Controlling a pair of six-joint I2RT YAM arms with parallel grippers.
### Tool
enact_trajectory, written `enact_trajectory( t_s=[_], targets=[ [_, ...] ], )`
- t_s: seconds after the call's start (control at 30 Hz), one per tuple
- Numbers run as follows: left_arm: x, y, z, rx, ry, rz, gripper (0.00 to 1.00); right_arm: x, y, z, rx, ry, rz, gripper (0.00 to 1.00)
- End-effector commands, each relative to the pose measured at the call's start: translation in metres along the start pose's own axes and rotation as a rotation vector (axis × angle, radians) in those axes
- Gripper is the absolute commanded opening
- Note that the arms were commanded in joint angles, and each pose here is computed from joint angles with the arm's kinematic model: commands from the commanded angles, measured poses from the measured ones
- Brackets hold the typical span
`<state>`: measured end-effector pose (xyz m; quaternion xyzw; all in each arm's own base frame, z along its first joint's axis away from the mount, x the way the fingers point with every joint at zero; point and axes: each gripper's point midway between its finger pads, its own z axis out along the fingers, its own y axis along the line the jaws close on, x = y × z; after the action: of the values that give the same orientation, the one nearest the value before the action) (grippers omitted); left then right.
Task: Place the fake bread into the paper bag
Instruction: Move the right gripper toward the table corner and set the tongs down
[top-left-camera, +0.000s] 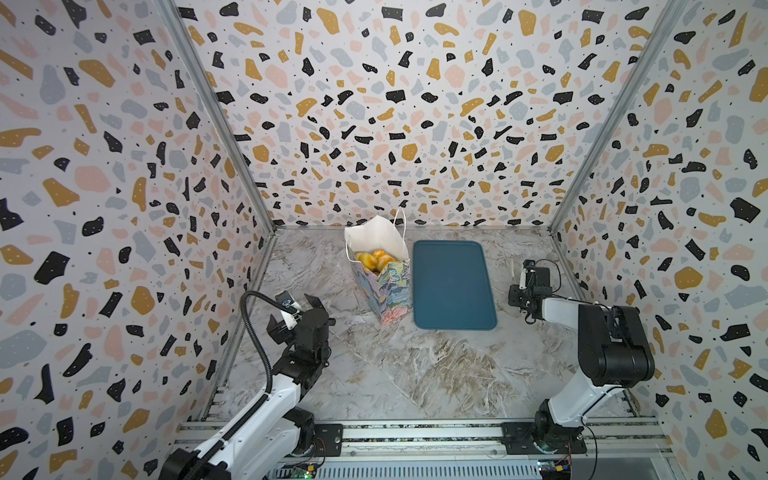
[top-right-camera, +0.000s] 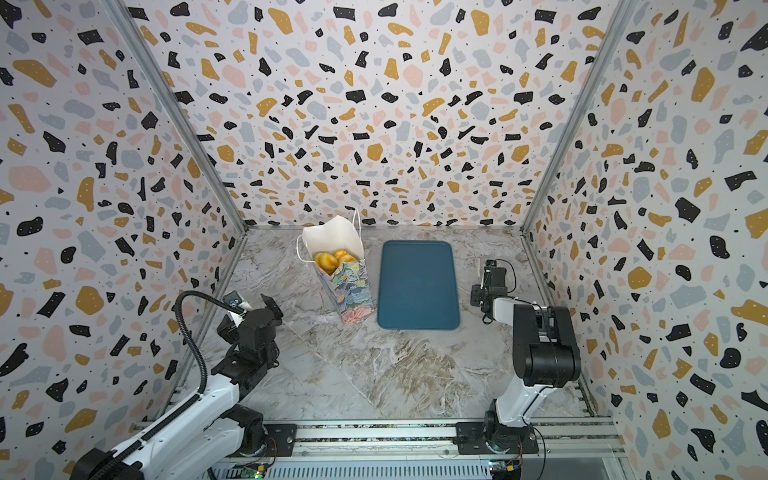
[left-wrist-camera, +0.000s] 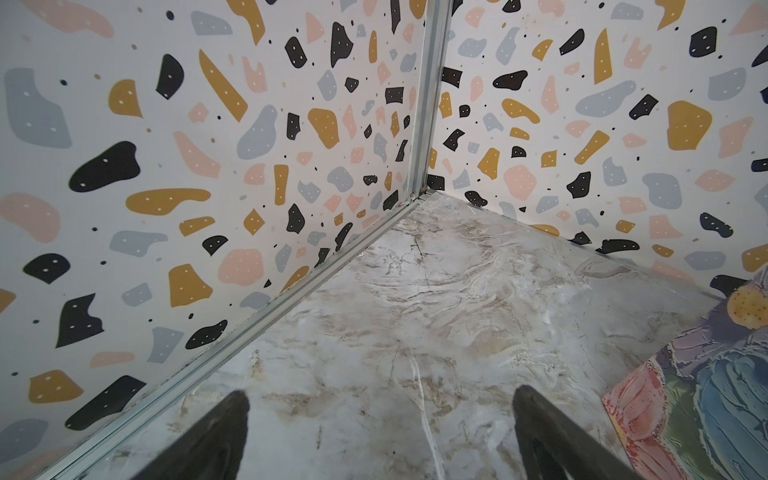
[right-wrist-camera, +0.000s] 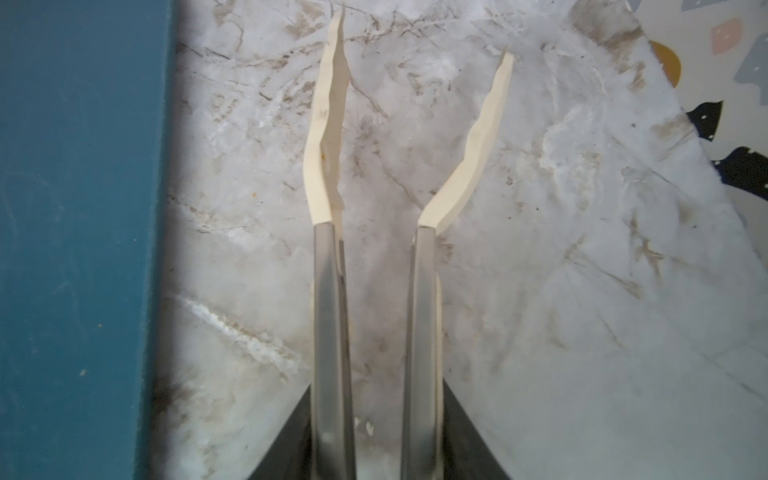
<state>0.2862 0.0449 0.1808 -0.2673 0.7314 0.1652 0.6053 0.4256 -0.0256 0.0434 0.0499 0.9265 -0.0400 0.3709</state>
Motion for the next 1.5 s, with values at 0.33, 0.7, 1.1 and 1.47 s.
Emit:
enact_trajectory(
  t_s=[0.33, 0.7, 1.1, 1.47],
  targets=[
    [0.008, 0.01, -0.002, -0.025, 0.001, 0.006, 1.0, -0.018, -0.002, 0.005, -0.045, -0.027, 0.031, 0.54],
    [0.006, 0.025, -0.005, -0.094, -0.009, 0.006, 0.99, -0.011, 0.0, 0.001, -0.066, -0.008, 0.062, 0.68],
    [0.002, 0.031, -0.008, -0.102, -0.045, -0.03, 0.99, -0.028, -0.002, -0.032, -0.073, -0.079, 0.099, 0.99],
    [0.005, 0.033, -0.009, -0.076, -0.112, -0.009, 1.0, -0.041, -0.006, -0.086, -0.087, -0.249, 0.165, 0.99]
  ],
)
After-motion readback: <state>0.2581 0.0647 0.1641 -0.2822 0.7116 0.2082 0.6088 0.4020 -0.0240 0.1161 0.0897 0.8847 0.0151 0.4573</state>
